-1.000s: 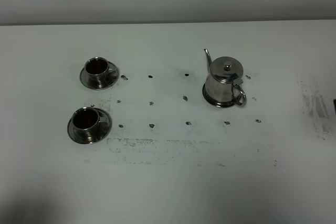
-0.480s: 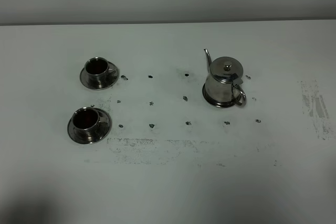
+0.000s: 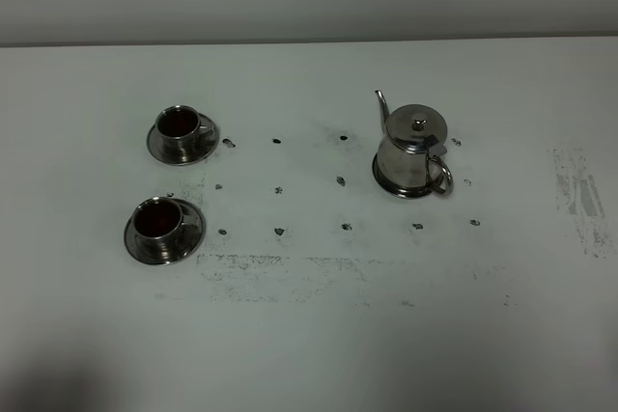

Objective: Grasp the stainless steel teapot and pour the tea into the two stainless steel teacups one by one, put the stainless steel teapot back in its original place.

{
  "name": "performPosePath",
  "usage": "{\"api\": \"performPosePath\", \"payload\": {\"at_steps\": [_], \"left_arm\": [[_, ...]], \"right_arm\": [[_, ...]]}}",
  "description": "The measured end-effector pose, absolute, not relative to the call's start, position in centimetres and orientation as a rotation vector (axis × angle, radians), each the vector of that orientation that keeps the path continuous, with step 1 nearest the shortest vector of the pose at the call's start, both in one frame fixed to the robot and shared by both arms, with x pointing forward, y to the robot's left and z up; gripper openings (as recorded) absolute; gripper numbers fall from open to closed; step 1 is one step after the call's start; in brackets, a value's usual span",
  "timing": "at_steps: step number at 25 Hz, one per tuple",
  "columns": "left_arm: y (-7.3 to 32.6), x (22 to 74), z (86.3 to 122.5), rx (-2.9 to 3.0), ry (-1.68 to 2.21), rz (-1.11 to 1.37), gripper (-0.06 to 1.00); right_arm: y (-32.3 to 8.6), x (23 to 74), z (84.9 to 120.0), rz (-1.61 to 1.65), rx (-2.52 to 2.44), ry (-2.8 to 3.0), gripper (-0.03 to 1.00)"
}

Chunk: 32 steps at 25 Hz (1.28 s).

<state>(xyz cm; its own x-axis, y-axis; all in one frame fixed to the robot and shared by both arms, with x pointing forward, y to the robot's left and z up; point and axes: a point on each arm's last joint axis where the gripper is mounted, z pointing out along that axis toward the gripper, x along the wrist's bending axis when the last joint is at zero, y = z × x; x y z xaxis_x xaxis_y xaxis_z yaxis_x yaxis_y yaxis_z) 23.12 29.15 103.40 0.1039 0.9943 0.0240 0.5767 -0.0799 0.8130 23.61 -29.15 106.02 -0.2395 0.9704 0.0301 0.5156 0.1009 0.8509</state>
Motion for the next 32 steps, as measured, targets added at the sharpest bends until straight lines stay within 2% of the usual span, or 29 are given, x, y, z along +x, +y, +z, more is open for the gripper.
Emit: {"api": "performPosePath", "payload": {"at_steps": [32], "left_arm": [[29.15,23.12,103.4,1.736,1.544,0.82,0.58]], "right_arm": [[-29.2,22.69,105.45,1.034,1.488,1.688,0.23]]}}
